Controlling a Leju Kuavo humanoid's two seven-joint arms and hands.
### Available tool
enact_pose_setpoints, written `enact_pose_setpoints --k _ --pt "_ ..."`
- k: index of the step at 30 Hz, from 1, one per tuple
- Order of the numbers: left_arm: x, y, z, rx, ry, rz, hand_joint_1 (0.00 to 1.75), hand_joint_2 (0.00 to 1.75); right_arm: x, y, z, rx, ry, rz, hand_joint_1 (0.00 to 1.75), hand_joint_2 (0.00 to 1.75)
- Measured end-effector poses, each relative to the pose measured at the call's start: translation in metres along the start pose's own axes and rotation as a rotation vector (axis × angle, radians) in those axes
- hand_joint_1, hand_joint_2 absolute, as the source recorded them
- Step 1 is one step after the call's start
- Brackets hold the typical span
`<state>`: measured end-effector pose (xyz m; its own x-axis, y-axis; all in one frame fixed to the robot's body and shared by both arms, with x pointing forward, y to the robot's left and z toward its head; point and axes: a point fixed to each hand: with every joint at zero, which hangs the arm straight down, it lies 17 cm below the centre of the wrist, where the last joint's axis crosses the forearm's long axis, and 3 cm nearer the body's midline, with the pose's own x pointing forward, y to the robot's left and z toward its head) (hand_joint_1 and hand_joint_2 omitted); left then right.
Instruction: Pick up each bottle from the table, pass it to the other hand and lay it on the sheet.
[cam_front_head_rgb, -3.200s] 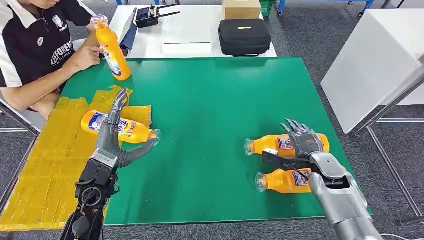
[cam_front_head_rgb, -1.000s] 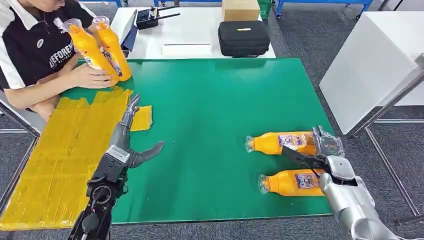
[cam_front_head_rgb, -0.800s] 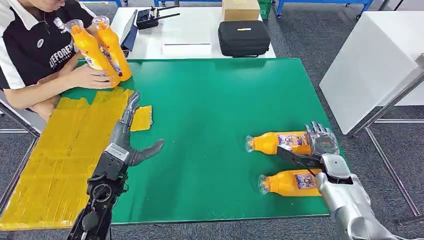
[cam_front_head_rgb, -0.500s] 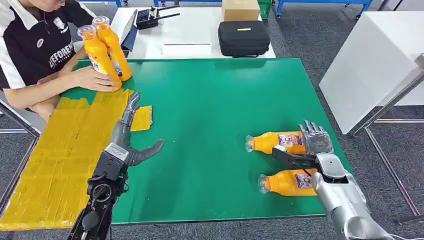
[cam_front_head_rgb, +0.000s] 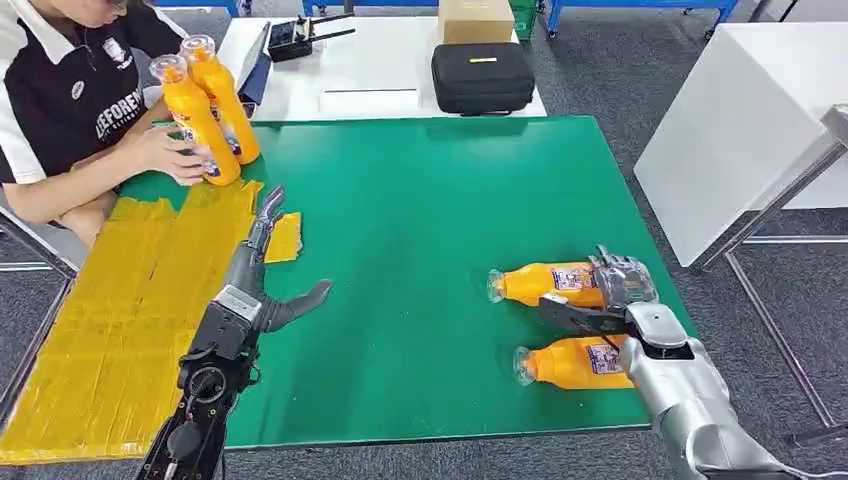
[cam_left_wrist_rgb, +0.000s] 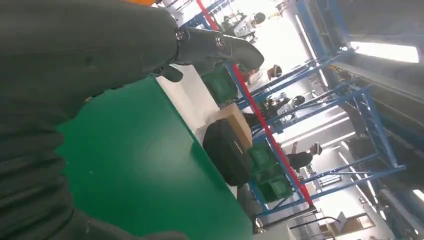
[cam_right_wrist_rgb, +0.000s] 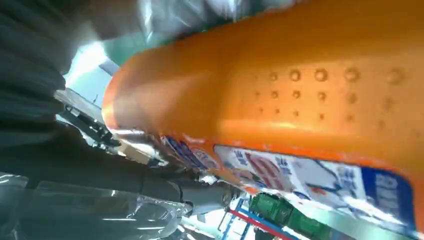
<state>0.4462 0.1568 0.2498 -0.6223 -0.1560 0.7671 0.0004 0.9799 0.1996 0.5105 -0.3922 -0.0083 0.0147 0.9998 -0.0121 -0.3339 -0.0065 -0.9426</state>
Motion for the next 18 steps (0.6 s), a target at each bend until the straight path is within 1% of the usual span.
enact_pose_setpoints --k 8,12,13,18 --pt "0.0 -0.001 0.0 -0.001 -0.001 0.002 0.0 1.75 -0.003 -0.002 -0.004 0.019 0.005 -0.018 1.75 1.75" --pt "0.001 -0.001 0.0 -0.002 -0.004 0.003 0.0 1.75 -0.005 -0.003 -0.005 0.009 0.01 -0.025 1.75 1.75" --pt "0.001 -0.001 0.0 -0.002 -0.004 0.003 0.0 1.75 -0.005 -0.004 -0.005 0.002 0.01 -0.026 1.75 1.75" --pt "0.001 -0.001 0.002 -0.001 -0.005 0.004 0.0 1.75 0.0 -0.015 -0.002 -0.123 0.012 -0.039 1.75 1.75"
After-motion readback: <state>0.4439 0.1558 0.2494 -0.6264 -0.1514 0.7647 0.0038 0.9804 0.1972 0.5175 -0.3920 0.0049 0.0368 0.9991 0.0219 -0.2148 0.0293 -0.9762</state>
